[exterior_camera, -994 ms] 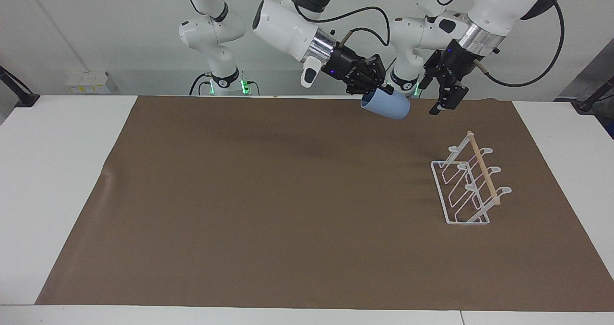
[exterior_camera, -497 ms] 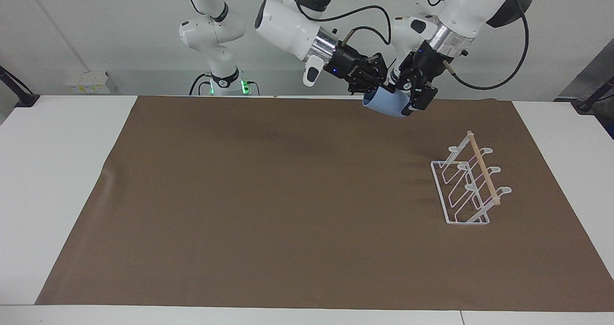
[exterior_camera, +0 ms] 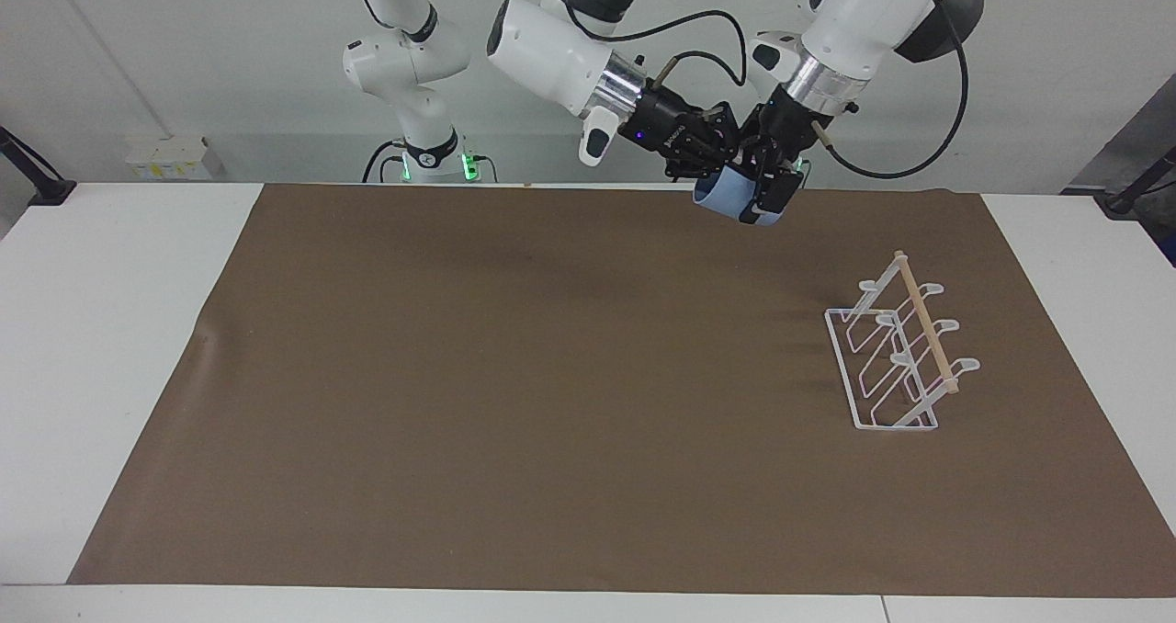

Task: Hang cup on cup holder
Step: 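Grasp the blue cup with the left gripper and open the right gripper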

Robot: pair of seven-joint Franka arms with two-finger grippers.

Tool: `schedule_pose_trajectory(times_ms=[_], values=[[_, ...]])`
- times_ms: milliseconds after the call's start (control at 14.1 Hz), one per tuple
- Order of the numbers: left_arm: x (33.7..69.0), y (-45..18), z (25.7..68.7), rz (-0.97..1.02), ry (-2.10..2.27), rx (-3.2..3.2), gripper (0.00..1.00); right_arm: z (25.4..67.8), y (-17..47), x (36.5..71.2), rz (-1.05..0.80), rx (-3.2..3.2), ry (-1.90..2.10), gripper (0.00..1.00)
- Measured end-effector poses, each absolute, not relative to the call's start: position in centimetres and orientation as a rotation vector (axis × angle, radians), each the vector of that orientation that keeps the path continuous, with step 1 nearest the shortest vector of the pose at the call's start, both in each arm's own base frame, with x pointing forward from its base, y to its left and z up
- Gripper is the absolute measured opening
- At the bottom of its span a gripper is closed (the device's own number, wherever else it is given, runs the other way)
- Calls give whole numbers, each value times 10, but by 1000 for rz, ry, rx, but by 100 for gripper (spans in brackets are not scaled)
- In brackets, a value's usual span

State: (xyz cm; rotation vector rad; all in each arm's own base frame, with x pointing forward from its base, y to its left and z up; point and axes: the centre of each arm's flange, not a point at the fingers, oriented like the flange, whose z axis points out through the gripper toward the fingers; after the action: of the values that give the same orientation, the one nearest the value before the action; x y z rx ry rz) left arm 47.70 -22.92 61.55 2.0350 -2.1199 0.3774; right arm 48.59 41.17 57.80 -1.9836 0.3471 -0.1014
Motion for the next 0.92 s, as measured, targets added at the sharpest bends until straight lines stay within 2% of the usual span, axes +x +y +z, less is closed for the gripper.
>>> schedule_pose_trajectory(times_ms=[71, 142, 426, 568, 639, 852, 923], values=[[477, -229, 616, 379, -2109, 2048, 85, 578, 413, 485, -97, -1984, 346, 5], [477, -229, 615, 378, -2107, 2049, 82, 577, 413, 485, -92, -1984, 350, 5], [475, -228, 615, 375, -2098, 2056, 82, 577, 414, 484, -87, -1985, 348, 6], [475, -228, 614, 369, -2070, 2077, 81, 577, 413, 485, -91, -1985, 351, 9], [474, -228, 615, 368, -2063, 2081, 80, 576, 411, 486, -99, -1984, 359, 16], [474, -224, 616, 368, -2047, 2095, 80, 574, 408, 488, -131, -1980, 383, 45], [472, -226, 613, 355, -2046, 2090, 80, 577, 406, 490, -148, -1973, 391, 58]])
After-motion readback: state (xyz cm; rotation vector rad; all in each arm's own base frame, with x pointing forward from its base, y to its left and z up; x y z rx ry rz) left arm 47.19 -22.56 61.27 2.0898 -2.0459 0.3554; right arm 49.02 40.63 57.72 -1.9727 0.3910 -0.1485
